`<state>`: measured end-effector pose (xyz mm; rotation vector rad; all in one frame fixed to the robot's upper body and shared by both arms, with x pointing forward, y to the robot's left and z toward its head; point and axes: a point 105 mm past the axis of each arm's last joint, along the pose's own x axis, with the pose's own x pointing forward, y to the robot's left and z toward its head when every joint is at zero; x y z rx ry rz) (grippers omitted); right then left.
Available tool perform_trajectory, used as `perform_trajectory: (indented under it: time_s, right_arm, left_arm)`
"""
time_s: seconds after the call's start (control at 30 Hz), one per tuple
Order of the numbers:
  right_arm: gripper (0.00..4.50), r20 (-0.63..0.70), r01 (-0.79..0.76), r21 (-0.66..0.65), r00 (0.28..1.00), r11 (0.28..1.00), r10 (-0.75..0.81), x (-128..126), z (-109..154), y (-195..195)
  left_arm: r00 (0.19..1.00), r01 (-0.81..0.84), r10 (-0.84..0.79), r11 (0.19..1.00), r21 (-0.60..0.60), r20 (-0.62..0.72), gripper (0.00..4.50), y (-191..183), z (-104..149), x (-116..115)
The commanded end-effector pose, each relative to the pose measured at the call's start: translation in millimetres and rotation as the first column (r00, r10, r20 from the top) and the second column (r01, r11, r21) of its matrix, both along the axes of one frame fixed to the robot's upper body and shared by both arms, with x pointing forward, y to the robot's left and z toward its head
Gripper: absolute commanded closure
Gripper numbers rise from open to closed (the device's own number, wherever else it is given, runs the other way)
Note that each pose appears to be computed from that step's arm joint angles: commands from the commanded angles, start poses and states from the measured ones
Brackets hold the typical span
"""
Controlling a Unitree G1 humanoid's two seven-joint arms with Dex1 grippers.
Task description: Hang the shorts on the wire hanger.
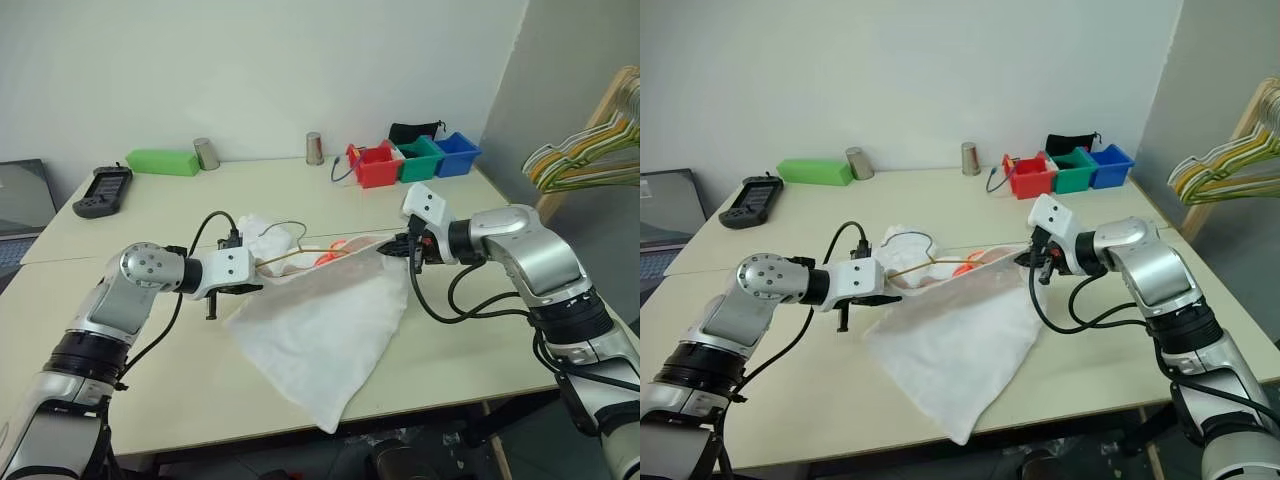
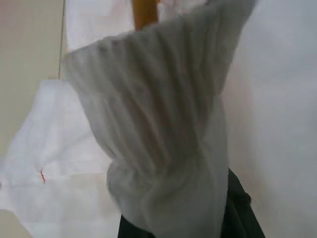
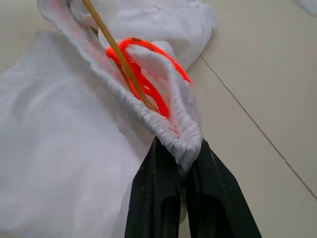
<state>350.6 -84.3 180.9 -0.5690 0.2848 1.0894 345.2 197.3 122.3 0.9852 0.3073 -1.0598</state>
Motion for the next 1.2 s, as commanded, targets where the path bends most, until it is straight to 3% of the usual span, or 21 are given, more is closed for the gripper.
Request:
perform_trajectory:
  time_s: [0.03,0.23,0.47,0.5,0.77,0.9,1.07,1.2]
  right_arm:
    - [4.48,0.199,-0.058,-0.157,0.976,0.986,0.089,-2.3,10.3,14.5]
    - [4.48,0.361,0.031,-0.283,0.93,0.959,0.077,19.3,10.5,1.8]
    - [4.48,0.384,-0.001,-0.3,0.915,0.954,0.122,20.6,14.3,7.7]
    - [3.91,0.379,-0.014,-0.308,0.915,0.951,0.136,18.7,16.4,6.5]
    - [2.24,0.367,-0.047,-0.343,0.913,0.938,0.18,9.4,26.4,-1.5]
    - [1.14,0.352,-0.054,-0.351,0.917,0.935,0.185,8.5,24.1,-2.8]
    - [0.05,0.275,-0.063,-0.44,0.94,0.896,0.201,9.6,3.6,-22.4]
    - [0.05,0.244,-0.079,-0.459,0.947,0.885,0.211,14.6,-11.5,-21.5]
  left_arm:
    - [0.99,0.063,-0.046,0.99,-0.128,0.131,4.34,-40.2,40.1,11.6]
    - [0.989,0.101,-0.09,0.991,-0.086,0.12,4.34,-42.0,34.5,5.2]
    - [0.988,0.116,-0.108,0.991,-0.065,0.111,4.34,-42.3,28.6,2.1]
    - [0.988,0.114,-0.107,0.992,-0.062,0.111,4.34,-41.1,27.6,2.0]
    - [0.988,0.109,-0.102,0.993,-0.053,0.117,4.34,-36.0,24.6,1.6]
    - [0.987,0.111,-0.103,0.992,-0.055,0.127,4.34,-36.8,25.5,3.4]
    - [0.985,0.108,-0.099,0.992,-0.061,0.144,4.34,-36.9,29.3,5.2]
    - [0.984,0.107,-0.096,0.992,-0.065,0.151,4.34,-37.3,30.9,5.4]
